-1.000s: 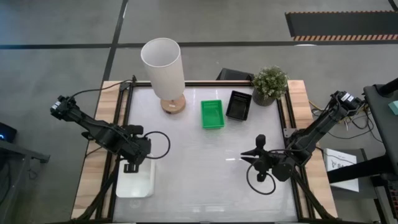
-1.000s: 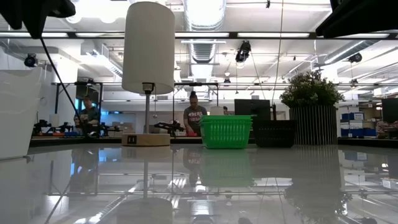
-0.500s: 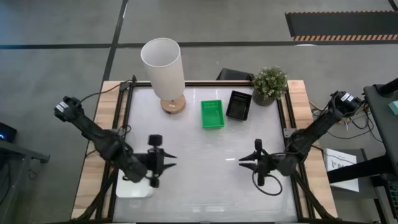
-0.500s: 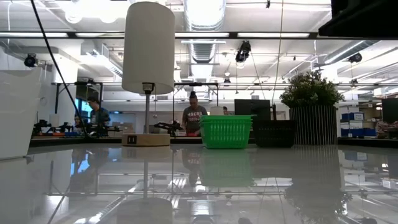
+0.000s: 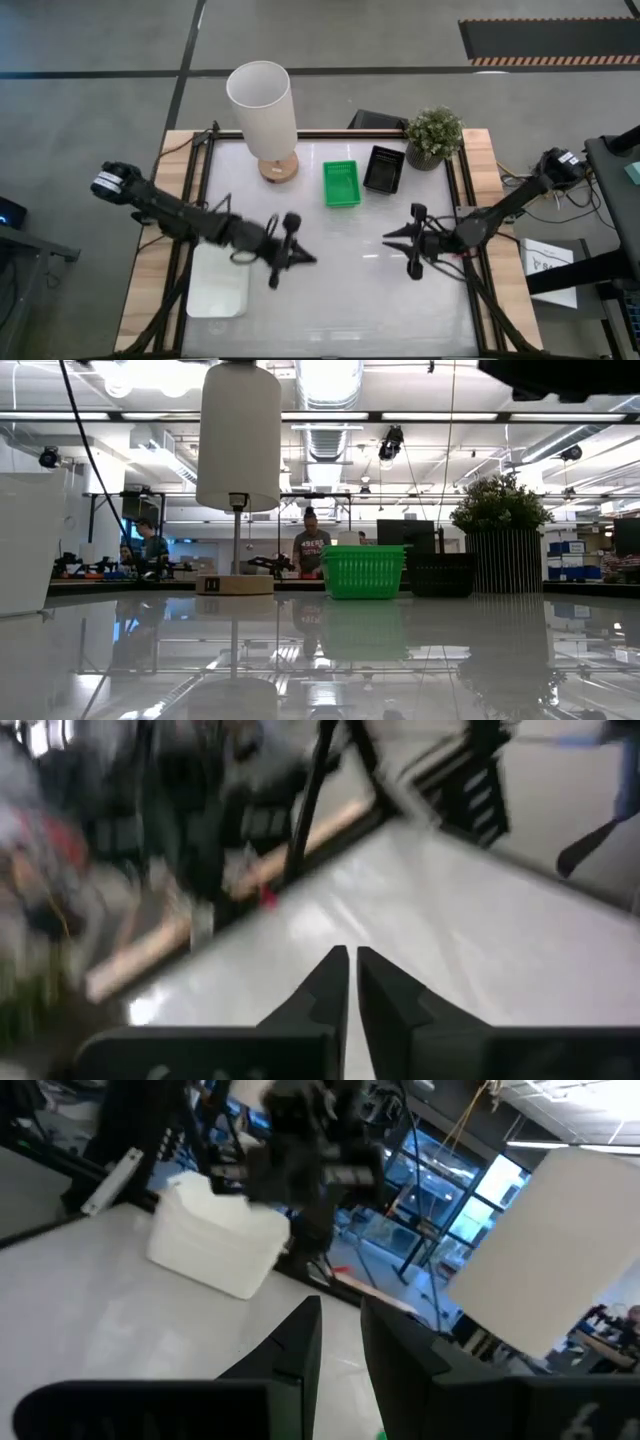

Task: Stack baskets by color
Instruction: Return to Home Position

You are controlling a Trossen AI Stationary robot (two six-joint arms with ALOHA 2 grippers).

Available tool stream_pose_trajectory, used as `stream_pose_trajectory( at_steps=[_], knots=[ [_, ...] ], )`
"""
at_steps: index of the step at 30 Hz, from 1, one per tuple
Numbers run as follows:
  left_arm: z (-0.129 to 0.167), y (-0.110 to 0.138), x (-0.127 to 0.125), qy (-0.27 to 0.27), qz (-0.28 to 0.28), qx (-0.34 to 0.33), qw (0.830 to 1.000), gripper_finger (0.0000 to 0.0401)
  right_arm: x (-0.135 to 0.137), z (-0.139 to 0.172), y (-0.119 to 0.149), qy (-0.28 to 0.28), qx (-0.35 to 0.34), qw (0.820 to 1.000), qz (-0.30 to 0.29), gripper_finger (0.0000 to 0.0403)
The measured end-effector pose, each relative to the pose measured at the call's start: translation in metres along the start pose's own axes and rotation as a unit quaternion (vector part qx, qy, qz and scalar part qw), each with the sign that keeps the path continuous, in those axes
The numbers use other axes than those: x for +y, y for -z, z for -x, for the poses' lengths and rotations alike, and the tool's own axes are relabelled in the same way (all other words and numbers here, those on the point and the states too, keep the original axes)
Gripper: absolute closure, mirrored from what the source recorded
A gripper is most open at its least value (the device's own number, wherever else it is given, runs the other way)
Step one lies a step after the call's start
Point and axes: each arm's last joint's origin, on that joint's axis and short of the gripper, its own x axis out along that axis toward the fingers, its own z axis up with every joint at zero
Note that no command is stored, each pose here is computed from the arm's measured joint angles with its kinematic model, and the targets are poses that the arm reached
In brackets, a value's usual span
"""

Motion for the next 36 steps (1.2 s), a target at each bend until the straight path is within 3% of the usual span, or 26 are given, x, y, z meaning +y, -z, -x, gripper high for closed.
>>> stream_pose_trajectory(
  at_steps=[6, 14, 20, 28, 36],
  knots=[
    [0.026, 0.035, 0.032, 0.033, 0.074, 0.054, 0.995, 0.04, -0.029, 0.007, 0.007, 0.022, 0.039, 0.999, 0.013, 0.0335],
    [0.08, 0.031, 0.037, 0.011, 0.092, 0.009, 0.996, 0.0401, -0.05, 0.036, 0.011, 0.022, 0.083, 0.996, -0.015, 0.0335],
    [0.119, 0.031, 0.039, -0.057, 0.104, 0.014, 0.993, 0.0401, -0.067, 0.062, 0.004, 0.043, 0.039, 0.997, -0.05, 0.0335],
    [0.15, 0.048, 0.028, -0.075, 0.105, -0.018, 0.991, 0.0401, -0.072, 0.079, 0.01, 0.045, 0.034, 0.997, -0.046, 0.0335],
    [0.163, 0.081, 0.011, -0.106, 0.126, -0.02, 0.986, 0.0401, -0.072, 0.094, 0.021, 0.029, -0.022, 0.997, -0.064, 0.0335]
  ],
)
